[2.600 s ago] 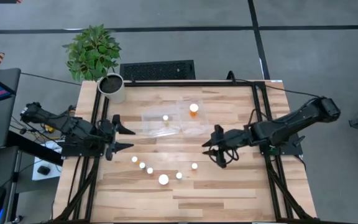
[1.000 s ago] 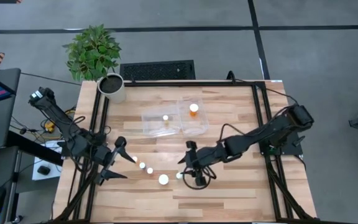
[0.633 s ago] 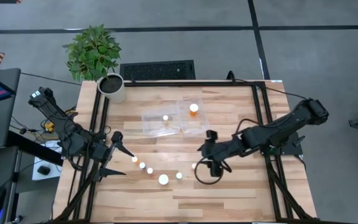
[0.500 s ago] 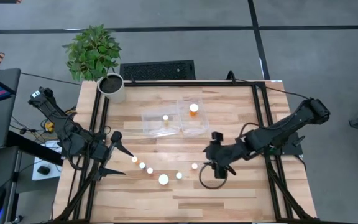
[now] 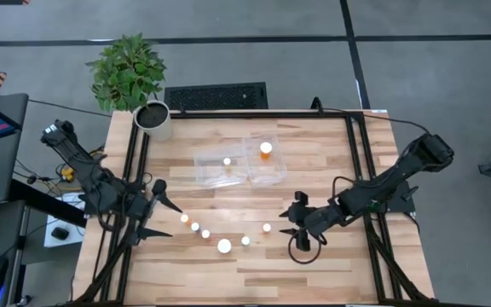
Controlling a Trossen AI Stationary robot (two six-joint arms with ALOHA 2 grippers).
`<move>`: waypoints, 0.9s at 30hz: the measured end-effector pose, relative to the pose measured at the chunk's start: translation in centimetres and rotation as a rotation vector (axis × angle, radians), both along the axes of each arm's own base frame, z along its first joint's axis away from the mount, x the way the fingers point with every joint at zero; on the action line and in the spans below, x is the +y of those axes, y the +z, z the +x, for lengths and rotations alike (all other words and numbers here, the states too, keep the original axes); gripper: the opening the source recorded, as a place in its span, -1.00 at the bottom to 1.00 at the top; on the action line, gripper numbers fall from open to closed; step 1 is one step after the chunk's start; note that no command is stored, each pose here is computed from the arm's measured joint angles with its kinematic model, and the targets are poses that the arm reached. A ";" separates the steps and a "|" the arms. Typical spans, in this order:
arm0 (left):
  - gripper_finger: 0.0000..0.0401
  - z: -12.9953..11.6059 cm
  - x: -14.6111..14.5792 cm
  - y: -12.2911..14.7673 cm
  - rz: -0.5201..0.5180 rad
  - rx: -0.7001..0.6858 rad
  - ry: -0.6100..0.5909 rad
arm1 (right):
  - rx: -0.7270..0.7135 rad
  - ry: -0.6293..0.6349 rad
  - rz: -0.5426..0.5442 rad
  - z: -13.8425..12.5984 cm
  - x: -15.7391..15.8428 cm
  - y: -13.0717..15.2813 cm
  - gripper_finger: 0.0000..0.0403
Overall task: Pick and place medicine bottles into bin by pill shape (circle, oval)
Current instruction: Put the orange capsule bottle into the right transparent bin
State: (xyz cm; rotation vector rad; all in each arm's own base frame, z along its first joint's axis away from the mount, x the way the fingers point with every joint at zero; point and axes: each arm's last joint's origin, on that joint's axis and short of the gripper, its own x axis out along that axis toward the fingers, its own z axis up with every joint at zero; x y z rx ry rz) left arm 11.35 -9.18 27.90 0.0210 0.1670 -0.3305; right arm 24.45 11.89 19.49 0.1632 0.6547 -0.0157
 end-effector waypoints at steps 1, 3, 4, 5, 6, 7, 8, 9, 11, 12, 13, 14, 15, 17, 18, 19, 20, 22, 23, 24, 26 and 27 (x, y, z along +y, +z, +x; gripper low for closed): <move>0.61 0.0 0.0 -0.4 -0.013 -0.008 0.010 | -0.015 0.000 0.005 0.2 0.1 -0.1 0.22; 0.61 0.0 0.1 -1.4 -0.025 -0.014 0.022 | -0.008 -0.010 0.000 0.7 0.1 -0.6 0.22; 0.61 0.0 0.1 -1.8 -0.038 -0.025 0.022 | 0.004 -0.009 -0.010 0.8 0.1 -1.0 0.22; 0.61 0.0 0.1 -2.2 -0.046 -0.034 0.024 | 0.005 -0.005 -0.018 0.9 0.1 -1.3 0.22; 0.61 -0.1 0.2 -2.6 -0.051 -0.040 0.029 | -0.011 -0.001 -0.016 1.3 0.2 -1.5 0.22; 0.61 -0.1 0.2 -3.0 -0.058 -0.048 0.029 | -0.022 0.006 -0.018 1.5 0.4 -1.6 0.22; 0.61 -0.1 0.2 -3.4 -0.066 -0.054 0.030 | -0.022 0.016 -0.031 1.6 0.4 -1.8 0.22; 0.61 -0.2 0.3 -3.7 -0.072 -0.054 0.031 | -0.031 0.023 -0.037 1.8 0.5 -1.9 0.22; 0.61 -0.3 0.4 -4.4 -0.089 -0.048 0.036 | -0.043 0.026 -0.043 2.2 0.5 -2.3 0.22; 0.61 -0.4 0.5 -4.5 -0.102 -0.048 0.042 | -0.038 0.026 -0.045 2.2 0.5 -2.4 0.22; 0.61 -0.4 0.6 -4.7 -0.111 -0.046 0.049 | -0.038 0.025 -0.047 2.2 0.4 -2.5 0.22; 0.61 -0.5 0.7 -5.0 -0.116 -0.041 0.061 | -0.044 0.022 -0.045 2.3 0.4 -2.4 0.22; 0.61 -0.5 0.7 -5.2 -0.122 -0.036 0.067 | -0.049 0.020 -0.043 2.4 0.3 -2.3 0.22; 0.61 -0.6 0.8 -5.4 -0.126 -0.024 0.078 | -0.046 0.015 -0.044 2.4 0.2 -2.3 0.22; 0.61 -0.6 0.8 -5.4 -0.127 -0.026 0.079 | -0.047 0.015 -0.045 2.4 0.1 -2.2 0.22; 0.61 -0.6 0.8 -5.4 -0.130 -0.029 0.079 | -0.053 0.016 -0.044 2.4 0.1 -2.1 0.22; 0.61 -0.6 0.8 -5.4 -0.131 -0.030 0.080 | -0.061 0.019 -0.046 2.4 0.1 -2.0 0.22; 0.61 -0.5 0.8 -5.4 -0.121 -0.032 0.087 | -0.058 0.026 -0.057 2.4 0.1 -2.1 0.22; 0.61 -0.5 0.8 -5.4 -0.117 -0.033 0.090 | -0.058 0.028 -0.059 2.4 0.1 -2.1 0.22; 0.61 -0.5 0.8 -5.4 -0.116 -0.034 0.091 | -0.060 0.027 -0.058 2.5 0.1 -2.1 0.22; 0.61 -0.5 0.8 -5.4 -0.110 -0.034 0.091 | -0.052 0.024 -0.062 2.6 0.0 -2.3 0.22; 0.61 -0.5 0.8 -5.4 -0.108 -0.033 0.091 | -0.042 0.024 -0.066 2.5 0.0 -2.5 0.22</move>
